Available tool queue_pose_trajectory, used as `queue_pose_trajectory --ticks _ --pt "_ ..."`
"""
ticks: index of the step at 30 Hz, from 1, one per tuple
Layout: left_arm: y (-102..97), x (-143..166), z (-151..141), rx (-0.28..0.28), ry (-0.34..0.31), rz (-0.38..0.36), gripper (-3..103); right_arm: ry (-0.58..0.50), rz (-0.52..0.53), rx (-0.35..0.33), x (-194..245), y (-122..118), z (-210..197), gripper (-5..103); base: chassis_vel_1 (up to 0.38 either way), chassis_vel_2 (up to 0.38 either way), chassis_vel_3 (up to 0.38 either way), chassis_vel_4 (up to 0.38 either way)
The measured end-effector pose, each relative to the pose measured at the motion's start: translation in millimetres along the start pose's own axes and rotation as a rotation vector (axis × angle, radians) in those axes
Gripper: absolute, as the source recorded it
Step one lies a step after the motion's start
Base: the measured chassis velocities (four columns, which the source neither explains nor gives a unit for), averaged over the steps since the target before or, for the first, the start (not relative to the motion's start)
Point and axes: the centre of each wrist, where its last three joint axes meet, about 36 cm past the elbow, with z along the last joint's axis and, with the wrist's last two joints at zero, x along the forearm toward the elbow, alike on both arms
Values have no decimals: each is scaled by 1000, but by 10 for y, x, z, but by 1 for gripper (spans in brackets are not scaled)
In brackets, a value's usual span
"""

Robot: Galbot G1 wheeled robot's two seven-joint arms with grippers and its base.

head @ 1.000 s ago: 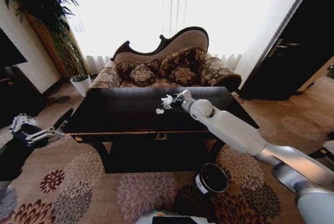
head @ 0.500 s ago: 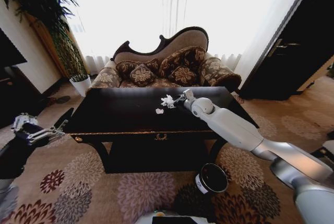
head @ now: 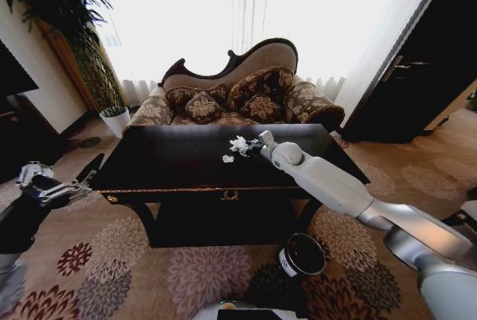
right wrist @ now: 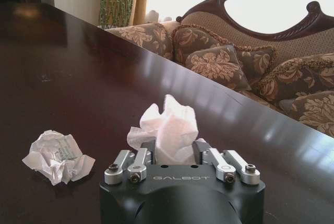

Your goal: Move to the front of the table and place the trash on the table into the trash bin.

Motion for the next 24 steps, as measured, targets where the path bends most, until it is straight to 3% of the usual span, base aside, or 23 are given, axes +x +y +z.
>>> queue_pose_trajectory --ticks 3,4,6,8,11,17,24 --pt "-2 -3 5 1 1 1 100 -7 -5 -4 19 -7 14 27 0 0 0 0" --pt "-2 -3 5 1 1 1 100 -7 -5 -4 19 -7 14 27 0 0 0 0" --pt "-4 -4 4 1 2 2 100 -15 -11 -6 40 -4 22 15 0 0 0 0" --pt "-5 -4 0 0 2 2 100 -21 -15 -7 54 -2 28 15 0 0 0 0" --pt "-11 -3 -13 -3 2 4 100 -62 -52 -17 115 9 66 2 0 0 0 0" --pt "-19 -8 -27 -3 1 9 100 -194 -183 -74 224 10 228 0 0 0 0 0" --pt "-51 -35 -22 5 0 22 100 -381 -448 -285 689 300 619 0 0 0 0 0"
